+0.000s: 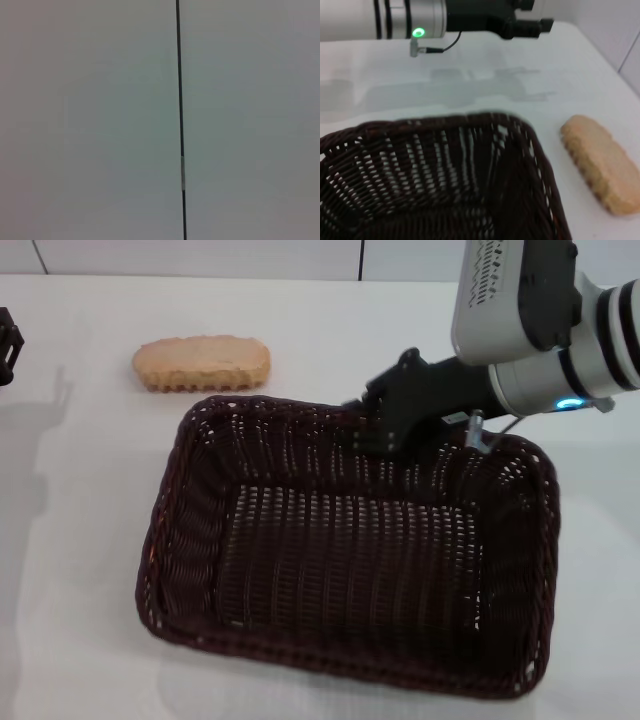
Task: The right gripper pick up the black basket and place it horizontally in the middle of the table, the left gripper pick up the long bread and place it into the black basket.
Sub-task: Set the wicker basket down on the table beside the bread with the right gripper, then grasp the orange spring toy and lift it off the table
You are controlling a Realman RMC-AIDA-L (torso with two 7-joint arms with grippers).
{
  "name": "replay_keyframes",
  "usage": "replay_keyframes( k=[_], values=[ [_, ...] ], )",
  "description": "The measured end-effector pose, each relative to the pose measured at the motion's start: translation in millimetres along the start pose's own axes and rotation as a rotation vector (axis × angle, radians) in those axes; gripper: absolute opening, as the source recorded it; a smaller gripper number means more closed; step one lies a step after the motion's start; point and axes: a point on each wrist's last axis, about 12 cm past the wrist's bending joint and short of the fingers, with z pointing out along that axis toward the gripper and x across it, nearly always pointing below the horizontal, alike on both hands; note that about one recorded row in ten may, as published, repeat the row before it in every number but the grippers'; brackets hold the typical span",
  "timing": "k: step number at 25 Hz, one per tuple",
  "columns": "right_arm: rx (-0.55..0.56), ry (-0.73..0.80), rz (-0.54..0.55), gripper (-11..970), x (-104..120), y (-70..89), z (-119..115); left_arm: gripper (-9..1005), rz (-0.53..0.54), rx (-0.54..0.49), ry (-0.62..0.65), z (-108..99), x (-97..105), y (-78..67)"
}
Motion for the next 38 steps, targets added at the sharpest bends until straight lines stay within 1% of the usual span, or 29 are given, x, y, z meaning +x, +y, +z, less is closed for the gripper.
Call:
replay_keyframes(
  k=[2, 4, 8, 10, 11, 13, 14, 15, 17, 18, 19, 20, 21, 22, 23, 24, 25, 26, 28, 29, 30, 31, 33, 34, 35, 37, 38],
  values=[
    [0.03, -0.012, -0.017, 207, -1.0, 1.9, 1.9, 786, -0.008, 0.002, 0.0, -0.2, 0.1, -0.2],
    [0.059, -0.027, -0.029, 258, -2.7, 3.6, 1.2, 786, -0.016, 0.002, 0.001, -0.7, 0.4, -0.1],
    [0.077, -0.043, -0.048, 358, -6.3, 7.3, 0.8, 786, -0.016, 0.001, 0.002, -1.0, 0.6, 0.1],
    [0.109, -0.065, -0.059, 409, -9.2, 10.3, -0.7, 786, -0.016, 0.001, 0.001, -0.9, 0.5, 0.4],
    [0.138, -0.085, -0.062, 466, -11.0, 10.9, -2.3, 785, -0.016, 0.001, 0.001, -0.9, 0.5, 0.4],
    [0.241, -0.17, -0.048, 580, -14.4, 13.9, -7.8, 785, -0.005, 0.003, 0.0, 0.7, -0.5, 0.5],
    [0.367, -0.277, -0.03, 637, -16.9, 19.2, -11.9, 785, 0.004, 0.004, -0.001, 2.1, -1.3, 0.6],
    [0.367, -0.277, -0.03, 657, -16.9, 19.2, -11.9, 785, 0.004, 0.004, -0.001, 2.1, -1.3, 0.6],
    [0.57, -0.379, -0.028, 697, -19.1, 22.9, -15.9, 785, 0.009, 0.004, -0.005, 3.1, -2.3, 1.1],
    [0.674, -0.406, -0.027, 717, -18.3, 24.9, -16.4, 785, 0.016, 0.008, -0.013, 4.3, -4.0, 0.5],
    [0.88, -0.458, 0.023, 737, -13.8, 29.9, -17.7, 785, 0.035, 0.014, -0.027, 6.2, -6.7, -0.8],
    [0.88, -0.458, 0.023, 757, -13.8, 29.9, -17.7, 785, 0.067, 0.023, -0.044, 8.4, -10.1, -3.3],
    [0.96, -0.484, 0.071, 777, -9.1, 32.4, -19.5, 785, 0.108, 0.031, -0.063, 10.2, -13.5, -5.5],
    [1.021, -0.509, 0.115, 777, -4.7, 35.0, -21.7, 785, 0.155, 0.042, -0.084, 12.0, -17.2, -8.6],
    [1.095, -0.552, 0.202, 777, 4.9, 39.8, -26.1, 785, 0.194, 0.053, -0.105, 13.8, -20.8, -11.7],
    [1.184, -0.639, 0.352, 777, 23.1, 48.2, -35.8, 785, 0.305, 0.108, -0.163, 19.3, -31.8, -23.3],
    [1.184, -0.639, 0.352, 777, 23.1, 48.2, -35.8, 785, 0.305, 0.108, -0.163, 19.3, -31.8, -23.3],
    [1.21, -0.659, 0.393, 777, 31.9, 51.9, -38.6, 785, 0.352, 0.146, -0.199, 23.0, -39.7, -30.0],
    [1.224, -0.66, 0.443, 777, 49.0, 60.9, -38.6, 785, 0.403, 0.214, -0.245, 28.4, -52.6, -36.6],
    [1.203, -0.627, 0.478, 777, 62.5, 69.5, -34.5, 785, 0.453, 0.314, -0.281, 35.4, -69.5, -38.8],
    [1.203, -0.627, 0.478, 776, 62.5, 69.5, -34.5, 785, 0.453, 0.314, -0.281, 35.4, -69.5, -38.8],
    [1.194, -0.605, 0.498, 776, 69.6, 74.0, -33.2, 785, 0.487, 0.38, -0.293, 38.4, -80.0, -40.6],
    [1.182, -0.566, 0.531, 776, 81.2, 81.5, -32.1, 785, 0.561, 0.485, -0.275, 44.9, -97.7, -47.0],
    [1.169, -0.539, 0.551, 776, 88.1, 86.3, -31.1, 786, 0.655, 0.562, -0.214, 54.7, -116.0, -55.1],
    [1.169, -0.539, 0.551, 776, 88.1, 86.3, -31.1, 786, 0.655, 0.562, -0.214, 54.7, -116.0, -55.1],
    [1.148, -0.52, 0.568, 776, 91.6, 89.6, -29.2, 786, 0.762, 0.604, -0.131, 65.6, -132.5, -62.8],
    [1.136, -0.513, 0.575, 776, 92.5, 90.8, -28.0, 786, 0.801, 0.608, -0.097, 69.9, -136.6, -66.5]
  ],
)
